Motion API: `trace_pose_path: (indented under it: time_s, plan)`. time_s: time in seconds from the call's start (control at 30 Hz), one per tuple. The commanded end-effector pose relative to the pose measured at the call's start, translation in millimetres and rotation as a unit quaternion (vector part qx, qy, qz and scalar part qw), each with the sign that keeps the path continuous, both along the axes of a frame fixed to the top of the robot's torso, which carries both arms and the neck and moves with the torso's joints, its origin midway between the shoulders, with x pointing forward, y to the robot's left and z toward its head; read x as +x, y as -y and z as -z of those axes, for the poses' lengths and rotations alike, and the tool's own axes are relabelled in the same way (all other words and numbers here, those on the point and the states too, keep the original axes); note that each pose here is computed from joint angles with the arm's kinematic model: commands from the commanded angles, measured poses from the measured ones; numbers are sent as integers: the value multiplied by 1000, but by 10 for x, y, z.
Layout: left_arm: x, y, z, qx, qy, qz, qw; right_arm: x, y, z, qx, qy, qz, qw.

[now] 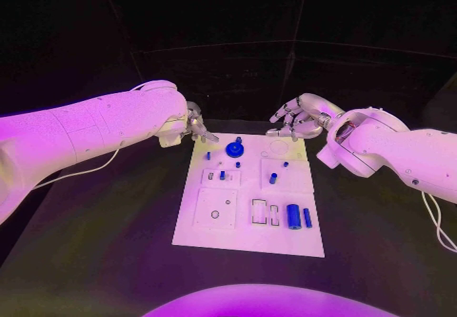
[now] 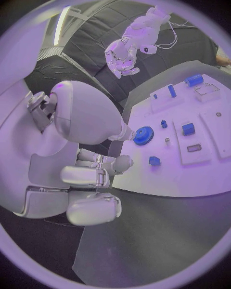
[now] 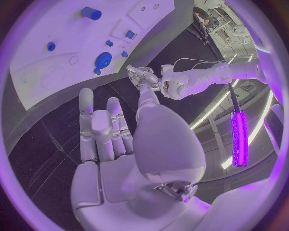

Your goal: Assemble the parts on the task board

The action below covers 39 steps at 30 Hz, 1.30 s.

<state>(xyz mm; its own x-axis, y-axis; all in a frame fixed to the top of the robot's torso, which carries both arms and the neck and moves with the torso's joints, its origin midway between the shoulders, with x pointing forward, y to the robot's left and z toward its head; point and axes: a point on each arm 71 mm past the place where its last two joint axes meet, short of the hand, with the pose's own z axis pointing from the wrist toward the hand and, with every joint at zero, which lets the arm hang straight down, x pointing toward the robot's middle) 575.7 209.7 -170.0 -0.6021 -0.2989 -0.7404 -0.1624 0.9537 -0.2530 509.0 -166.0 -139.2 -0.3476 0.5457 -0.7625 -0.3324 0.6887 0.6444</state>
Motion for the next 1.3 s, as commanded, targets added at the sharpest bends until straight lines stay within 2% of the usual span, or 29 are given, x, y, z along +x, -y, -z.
trace_pose_path:
  time_s: [0.03, 0.57, 1.3]
  plan:
    - [13, 11, 38, 16, -17, 22, 999, 1, -15, -15, 1, 3, -4, 1000]
    - [50, 25, 154, 31, -33, 28, 999, 5, -38, -13, 2, 3, -6, 1000]
    - [19, 79, 281, 41, -55, 39, 997, 11, -62, -9, 1, 2, -7, 1000]
